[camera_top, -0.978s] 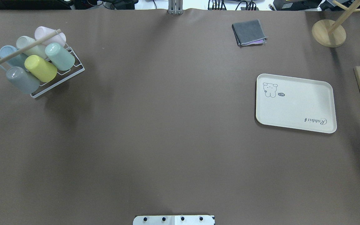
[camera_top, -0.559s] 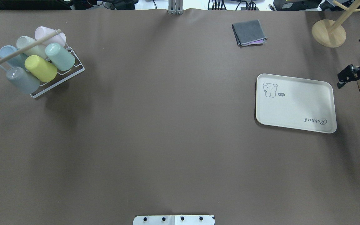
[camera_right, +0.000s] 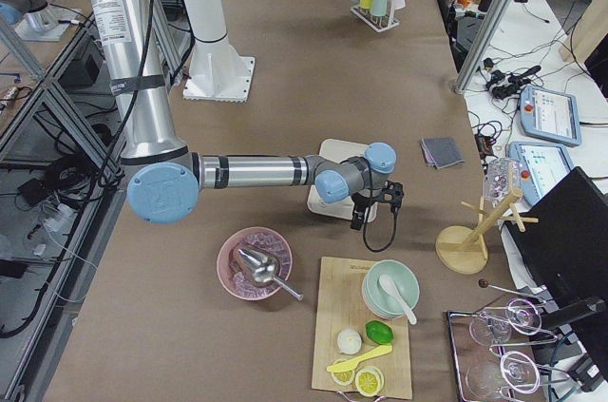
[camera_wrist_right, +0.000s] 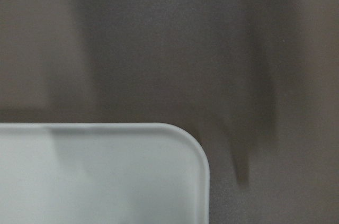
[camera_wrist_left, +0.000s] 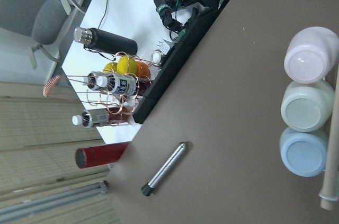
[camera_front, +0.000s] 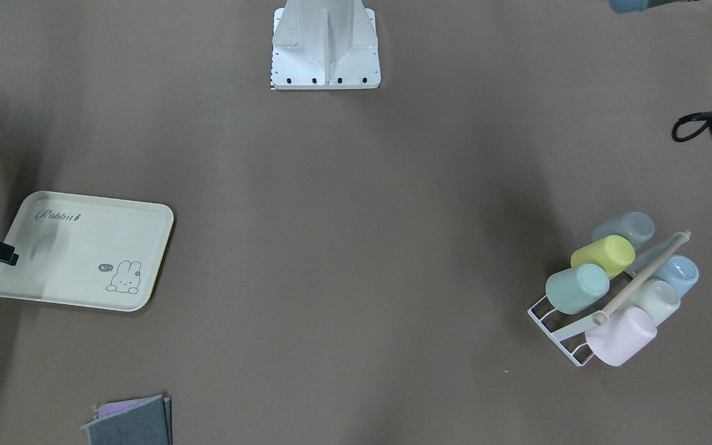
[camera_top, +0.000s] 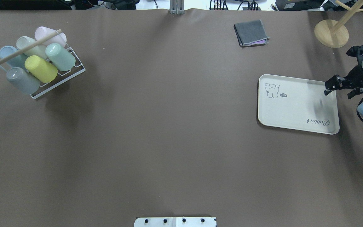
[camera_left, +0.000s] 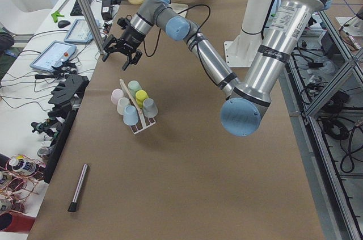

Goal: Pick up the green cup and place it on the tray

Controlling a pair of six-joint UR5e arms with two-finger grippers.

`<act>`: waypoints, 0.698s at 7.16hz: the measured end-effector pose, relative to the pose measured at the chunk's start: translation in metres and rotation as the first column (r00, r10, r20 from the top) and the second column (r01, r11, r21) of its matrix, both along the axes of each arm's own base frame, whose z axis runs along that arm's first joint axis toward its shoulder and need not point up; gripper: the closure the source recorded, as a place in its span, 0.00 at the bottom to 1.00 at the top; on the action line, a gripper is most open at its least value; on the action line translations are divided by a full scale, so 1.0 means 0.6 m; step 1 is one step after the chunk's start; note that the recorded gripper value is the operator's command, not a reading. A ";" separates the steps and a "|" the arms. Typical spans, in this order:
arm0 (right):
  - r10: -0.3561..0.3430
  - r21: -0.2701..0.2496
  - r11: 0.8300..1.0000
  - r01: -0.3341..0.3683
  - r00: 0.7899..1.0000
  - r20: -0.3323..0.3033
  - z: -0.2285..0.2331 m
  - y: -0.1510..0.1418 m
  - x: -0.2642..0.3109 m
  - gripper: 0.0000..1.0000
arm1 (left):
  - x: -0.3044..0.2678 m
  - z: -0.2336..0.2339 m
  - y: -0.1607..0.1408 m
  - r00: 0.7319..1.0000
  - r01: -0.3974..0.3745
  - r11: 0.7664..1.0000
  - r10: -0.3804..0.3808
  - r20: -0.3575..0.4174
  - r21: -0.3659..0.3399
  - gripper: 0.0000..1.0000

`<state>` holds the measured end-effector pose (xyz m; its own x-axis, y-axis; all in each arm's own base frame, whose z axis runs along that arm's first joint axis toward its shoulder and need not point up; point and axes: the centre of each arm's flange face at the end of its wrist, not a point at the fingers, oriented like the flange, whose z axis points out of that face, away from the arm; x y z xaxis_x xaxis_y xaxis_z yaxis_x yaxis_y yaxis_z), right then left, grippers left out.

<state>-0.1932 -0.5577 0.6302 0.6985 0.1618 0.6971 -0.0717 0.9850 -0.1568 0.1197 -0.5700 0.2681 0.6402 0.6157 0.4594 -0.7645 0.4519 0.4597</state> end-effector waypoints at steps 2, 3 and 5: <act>0.003 -0.010 1.000 -0.003 1.000 0.003 0.005 0.005 -0.009 0.46 | 0.105 -0.011 0.023 0.962 -0.131 0.990 0.115 0.248 0.052 0.01; 0.001 -0.014 1.000 -0.001 1.000 0.007 0.006 0.007 -0.010 0.61 | 0.166 -0.007 0.039 0.905 -0.211 0.976 0.173 0.387 0.056 0.01; -0.009 -0.018 1.000 0.009 1.000 0.015 0.006 0.013 -0.016 0.86 | 0.284 0.018 0.076 0.728 -0.357 0.934 0.286 0.622 -0.013 0.02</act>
<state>-0.2029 -0.5500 0.6341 0.6896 0.1684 0.7044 -0.0605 0.9826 -0.1757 0.2904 -0.5244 0.2786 -0.0219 0.6608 0.7502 -0.9870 0.1054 -0.1217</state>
